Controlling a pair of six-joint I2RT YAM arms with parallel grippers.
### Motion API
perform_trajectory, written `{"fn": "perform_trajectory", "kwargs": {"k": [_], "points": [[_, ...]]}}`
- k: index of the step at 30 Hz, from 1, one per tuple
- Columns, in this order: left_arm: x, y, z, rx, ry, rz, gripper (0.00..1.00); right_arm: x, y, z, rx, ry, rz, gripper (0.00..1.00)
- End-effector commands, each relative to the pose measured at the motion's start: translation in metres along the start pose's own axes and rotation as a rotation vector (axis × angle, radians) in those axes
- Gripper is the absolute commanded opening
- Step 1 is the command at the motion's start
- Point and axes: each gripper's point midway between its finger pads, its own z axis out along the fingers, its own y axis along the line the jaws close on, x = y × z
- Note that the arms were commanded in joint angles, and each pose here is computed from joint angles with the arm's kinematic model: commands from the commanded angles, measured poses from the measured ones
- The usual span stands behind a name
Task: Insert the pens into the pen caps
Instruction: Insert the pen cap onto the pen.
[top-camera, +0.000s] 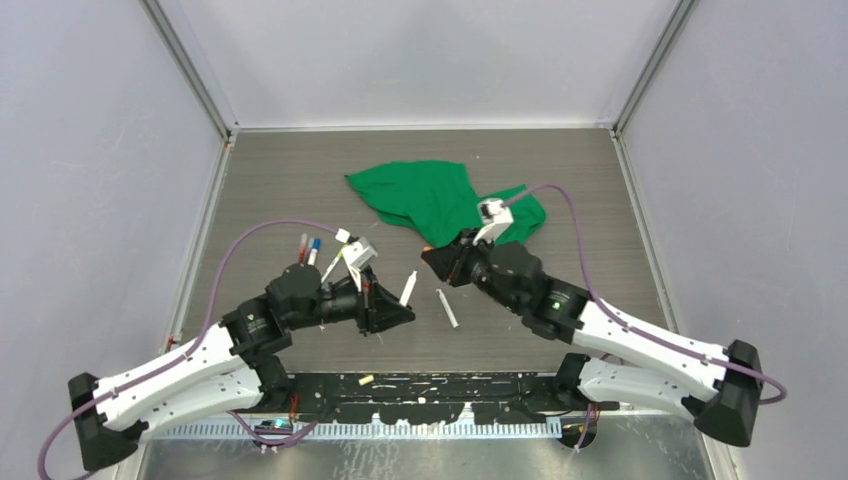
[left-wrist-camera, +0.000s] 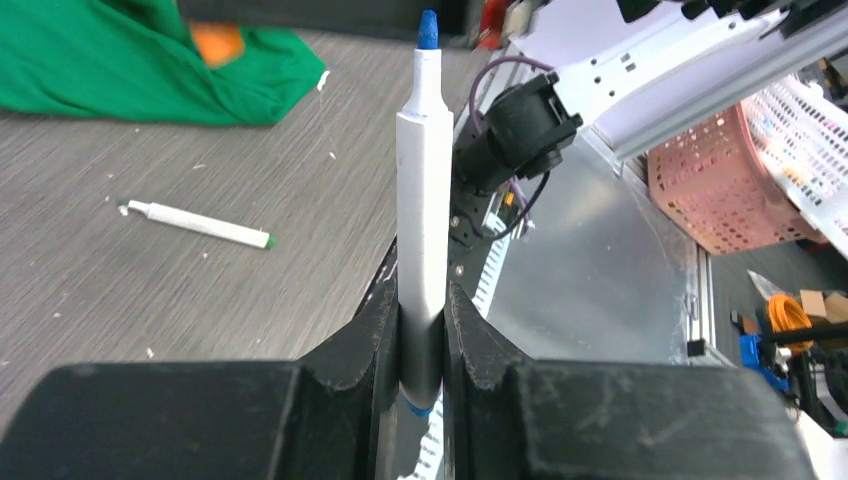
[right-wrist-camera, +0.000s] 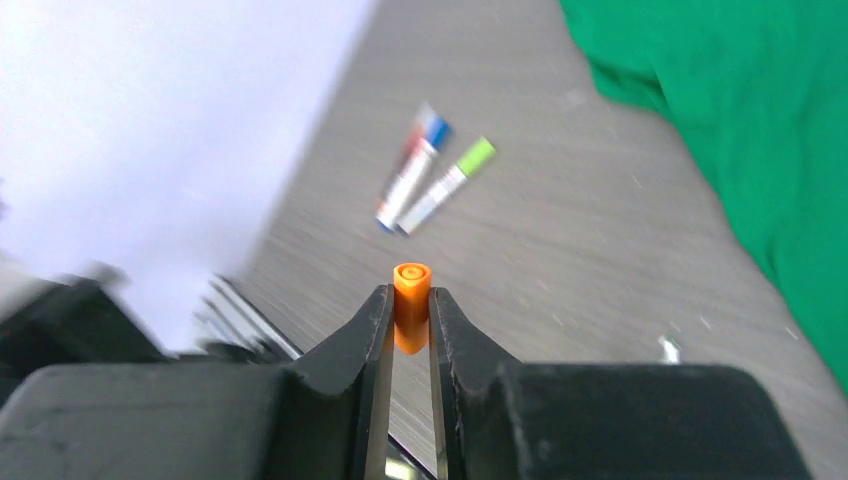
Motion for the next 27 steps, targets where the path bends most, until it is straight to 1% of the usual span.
{"fn": "perform_trajectory", "kwargs": {"k": [1,5,12,15,20,27], "points": [[-0.049,-0.022,0.014,-0.015,-0.255,-0.041,0.00,-0.070,0.033,-0.022,-0.173,-0.326,0.193,0.01],[-0.051,-0.039,0.020,0.026,-0.280,-0.044,0.00,-0.084,0.040,-0.041,-0.275,-0.429,0.269,0.01],[-0.047,-0.039,0.028,0.036,-0.265,-0.084,0.00,-0.096,0.051,-0.069,-0.400,-0.486,0.330,0.01],[-0.042,-0.040,0.030,0.039,-0.242,-0.099,0.00,-0.100,0.054,-0.076,-0.423,-0.497,0.332,0.01],[-0.036,-0.050,0.032,0.092,-0.197,-0.111,0.00,-0.102,0.063,-0.078,-0.457,-0.483,0.317,0.01],[-0.035,-0.051,0.030,0.092,-0.190,-0.116,0.00,-0.099,0.077,-0.077,-0.501,-0.444,0.291,0.01]]}}
